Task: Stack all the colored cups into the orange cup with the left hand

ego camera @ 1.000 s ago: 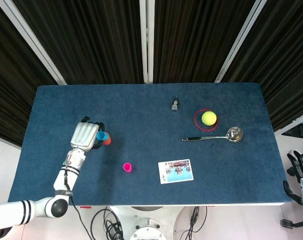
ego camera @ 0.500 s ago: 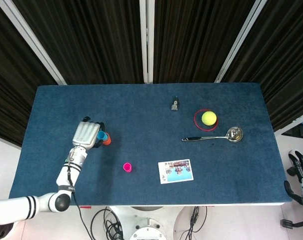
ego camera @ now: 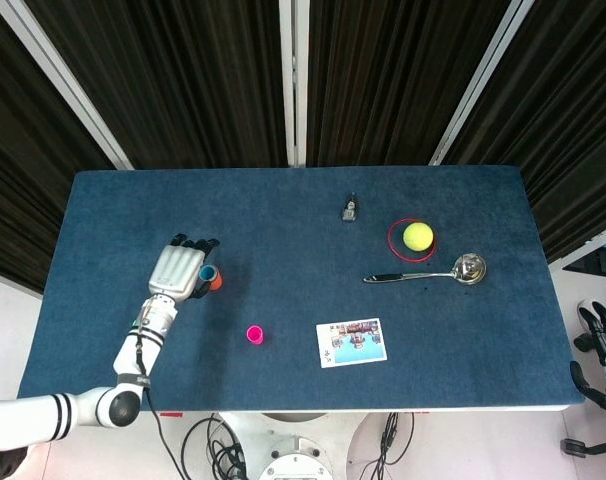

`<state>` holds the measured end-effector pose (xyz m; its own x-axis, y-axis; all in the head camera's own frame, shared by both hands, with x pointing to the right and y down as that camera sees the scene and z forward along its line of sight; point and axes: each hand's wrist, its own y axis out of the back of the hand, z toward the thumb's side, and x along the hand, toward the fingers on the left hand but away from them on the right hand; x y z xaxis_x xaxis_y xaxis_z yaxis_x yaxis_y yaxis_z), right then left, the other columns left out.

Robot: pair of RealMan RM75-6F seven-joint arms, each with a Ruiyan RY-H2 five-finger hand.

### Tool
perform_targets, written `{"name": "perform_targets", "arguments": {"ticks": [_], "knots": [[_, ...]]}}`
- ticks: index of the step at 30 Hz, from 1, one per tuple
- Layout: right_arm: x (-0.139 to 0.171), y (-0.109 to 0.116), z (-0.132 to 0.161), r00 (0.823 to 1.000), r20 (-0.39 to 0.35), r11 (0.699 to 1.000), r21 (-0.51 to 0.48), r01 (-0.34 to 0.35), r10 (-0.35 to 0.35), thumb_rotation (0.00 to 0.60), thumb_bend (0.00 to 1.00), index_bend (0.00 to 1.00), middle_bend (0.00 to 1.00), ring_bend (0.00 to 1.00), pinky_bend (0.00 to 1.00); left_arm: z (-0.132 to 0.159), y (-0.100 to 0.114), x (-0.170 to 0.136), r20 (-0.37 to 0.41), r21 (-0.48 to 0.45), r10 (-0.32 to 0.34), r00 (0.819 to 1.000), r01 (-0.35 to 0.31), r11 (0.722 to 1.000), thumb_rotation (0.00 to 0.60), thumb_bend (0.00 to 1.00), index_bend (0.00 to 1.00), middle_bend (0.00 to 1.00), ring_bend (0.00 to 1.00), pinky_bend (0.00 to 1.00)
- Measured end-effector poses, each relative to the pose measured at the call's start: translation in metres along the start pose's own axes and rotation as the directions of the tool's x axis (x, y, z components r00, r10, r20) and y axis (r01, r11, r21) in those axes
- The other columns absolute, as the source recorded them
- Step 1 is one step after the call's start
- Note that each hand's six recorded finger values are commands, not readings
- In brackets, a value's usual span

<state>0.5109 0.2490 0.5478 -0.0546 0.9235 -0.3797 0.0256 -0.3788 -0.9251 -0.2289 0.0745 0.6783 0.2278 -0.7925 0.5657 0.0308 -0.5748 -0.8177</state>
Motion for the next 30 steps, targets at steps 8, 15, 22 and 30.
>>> {"name": "perform_targets", "arguments": {"ticks": [8,15,22,30], "knots": [[-0.001,0.002,0.000,1.000,-0.001,1.000,-0.007,0.007,-0.007,0.600,0.37,0.00,0.00,0.00,0.00,0.048,0.005,-0.033,0.168,0.019,-0.025,0.985,0.022,1.000,0.600,0.23,0.21,0.27,0.28,0.19],[0.001,0.003,-0.001,1.000,-0.001,1.000,-0.009,0.010,-0.010,0.600,0.37,0.00,0.00,0.00,0.00,0.079,-0.011,-0.072,0.275,0.123,-0.107,0.955,0.076,0.990,0.600,0.22,0.21,0.27,0.28,0.19],[0.002,0.002,-0.002,1.000,-0.002,1.000,-0.012,0.007,-0.007,0.600,0.37,0.00,0.00,0.00,0.00,0.086,-0.034,-0.080,0.284,0.148,-0.158,0.946,0.119,0.982,0.600,0.22,0.21,0.26,0.28,0.19],[0.001,0.001,-0.002,1.000,0.001,1.000,-0.011,0.002,-0.002,0.600,0.37,0.00,0.00,0.00,0.00,0.091,-0.052,-0.074,0.284,0.148,-0.158,0.946,0.119,0.982,0.600,0.22,0.22,0.26,0.28,0.20]]}}
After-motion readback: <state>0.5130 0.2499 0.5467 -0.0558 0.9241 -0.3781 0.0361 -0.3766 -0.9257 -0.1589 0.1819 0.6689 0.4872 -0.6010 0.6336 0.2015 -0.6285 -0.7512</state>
